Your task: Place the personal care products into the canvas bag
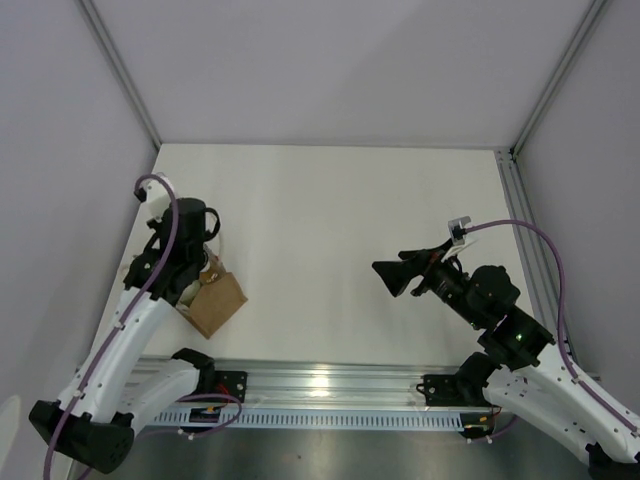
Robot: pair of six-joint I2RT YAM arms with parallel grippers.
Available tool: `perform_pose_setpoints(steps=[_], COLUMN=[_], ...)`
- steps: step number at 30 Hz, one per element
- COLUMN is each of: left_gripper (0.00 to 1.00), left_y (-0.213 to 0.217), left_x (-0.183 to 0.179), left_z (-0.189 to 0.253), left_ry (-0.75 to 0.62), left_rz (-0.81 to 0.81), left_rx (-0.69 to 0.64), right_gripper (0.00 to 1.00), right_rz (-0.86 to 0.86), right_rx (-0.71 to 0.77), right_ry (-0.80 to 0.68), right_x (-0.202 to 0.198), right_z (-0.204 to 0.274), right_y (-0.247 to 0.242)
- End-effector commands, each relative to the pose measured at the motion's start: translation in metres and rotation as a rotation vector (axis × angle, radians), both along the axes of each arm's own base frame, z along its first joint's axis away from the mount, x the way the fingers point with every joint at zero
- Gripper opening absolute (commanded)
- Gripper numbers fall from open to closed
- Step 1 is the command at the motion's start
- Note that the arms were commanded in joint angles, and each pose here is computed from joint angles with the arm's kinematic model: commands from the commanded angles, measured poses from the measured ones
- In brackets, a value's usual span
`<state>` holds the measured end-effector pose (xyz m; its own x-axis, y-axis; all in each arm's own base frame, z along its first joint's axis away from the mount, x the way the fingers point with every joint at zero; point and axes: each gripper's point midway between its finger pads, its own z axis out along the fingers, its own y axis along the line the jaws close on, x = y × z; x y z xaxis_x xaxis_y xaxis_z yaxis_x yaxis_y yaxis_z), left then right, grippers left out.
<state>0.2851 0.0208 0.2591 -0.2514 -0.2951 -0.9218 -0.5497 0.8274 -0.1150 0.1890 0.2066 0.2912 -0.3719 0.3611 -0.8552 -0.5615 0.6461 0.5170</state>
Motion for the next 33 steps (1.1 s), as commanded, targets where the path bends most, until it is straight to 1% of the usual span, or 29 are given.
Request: perform_pose_setpoints(steps=[1, 2, 3, 4, 5, 6, 8, 9, 10, 11, 12, 14, 15, 17, 18, 20, 21, 23, 24, 27, 31, 33], left_gripper=[0.01, 0.04, 0.14, 0.2, 0.27, 0.36, 0.5, 0.71, 0.79, 0.87, 0.99, 0.99, 0.99, 0.99, 0.99, 0.99, 0.99, 0.99, 0.99, 0.99, 0.99, 0.99], left_y=[-0.029, -0.04, -0.053, -0.08, -0.093, -0.106, -0.148, -0.164, -0.184, -0.198, -0.209, -0.23, -0.244, -0.261, -0.268, -0.276, -0.276, -0.275, -0.275, -0.271, -0.266, -0.262], left_x=[-0.004, -0.005, -0.005, -0.007, -0.008, -0.009, -0.016, -0.015, -0.022, -0.025, -0.026, -0.035, -0.043, -0.053, -0.061, -0.074, -0.079, -0.088, -0.091, -0.097, -0.093, -0.098], left_z=[0.039, 0.053, 0.061, 0.065, 0.071, 0.072, 0.067, 0.067, 0.066, 0.055, 0.06, 0.047, 0.048, 0.05, 0.029, 0.036, 0.015, 0.028, 0.015, 0.013, 0.001, 0.001], left_ry=[-0.114, -0.16, -0.184, -0.196, -0.208, -0.207, -0.196, -0.207, -0.21, -0.193, -0.23, -0.232, -0.249, -0.299, -0.266, -0.319, -0.281, -0.353, -0.336, -0.358, -0.353, -0.354], left_rz=[-0.156, -0.228, -0.299, -0.424, -0.486, -0.543, -0.718, -0.777, -0.856, -0.917, -0.954, -1.036, -1.109, -1.184, -1.241, -1.295, -1.31, -1.327, -1.336, -1.343, -1.325, -1.329], left_rx=[-0.036, -0.027, -0.032, -0.048, -0.04, -0.037, -0.041, -0.05, -0.057, -0.057, -0.069, -0.084, -0.112, -0.155, -0.162, -0.192, -0.191, -0.238, -0.239, -0.245, -0.191, -0.194], right_gripper=[0.96, 0.96, 0.96, 0.96, 0.96, 0.96, 0.96, 0.96, 0.98, 0.99, 0.99, 0.99, 0.99, 0.99, 0.99, 0.99, 0.99, 0.99, 0.99, 0.99, 0.99, 0.99], right_rz=[0.021, 0.023, 0.021, 0.023, 0.023, 0.026, 0.029, 0.029, 0.025, 0.02, 0.016, -0.001, -0.008, -0.034, -0.04, -0.07, -0.082, -0.119, -0.13, -0.166, -0.182, -0.178], right_rx=[0.029, 0.025, 0.021, 0.018, 0.013, 0.008, -0.001, -0.012, -0.019, -0.024, -0.035, -0.046, -0.053, -0.068, -0.075, -0.093, -0.096, -0.106, -0.105, -0.094, -0.11, -0.119], right_ry=[-0.027, -0.026, -0.025, -0.024, -0.022, -0.017, -0.009, 0.002, 0.009, 0.014, 0.023, 0.028, 0.03, 0.037, 0.037, 0.051, 0.05, 0.06, 0.06, 0.054, 0.064, 0.074], right_x=[-0.004, -0.004, -0.003, -0.003, -0.001, -0.001, 0.001, 0.003, 0.004, 0.006, 0.008, 0.012, 0.013, 0.018, 0.019, 0.023, 0.024, 0.028, 0.029, 0.031, 0.034, 0.034], right_z=[0.013, 0.012, 0.011, 0.011, 0.009, 0.007, 0.004, 0.0, -0.002, -0.004, -0.008, -0.011, -0.012, -0.015, -0.016, -0.019, -0.016, -0.017, -0.015, -0.012, -0.012, -0.013], right_y=[0.002, 0.003, 0.003, 0.003, 0.005, 0.006, 0.009, 0.011, 0.011, 0.012, 0.013, 0.012, 0.011, 0.009, 0.008, 0.005, 0.003, -0.002, -0.003, -0.009, -0.01, -0.008])
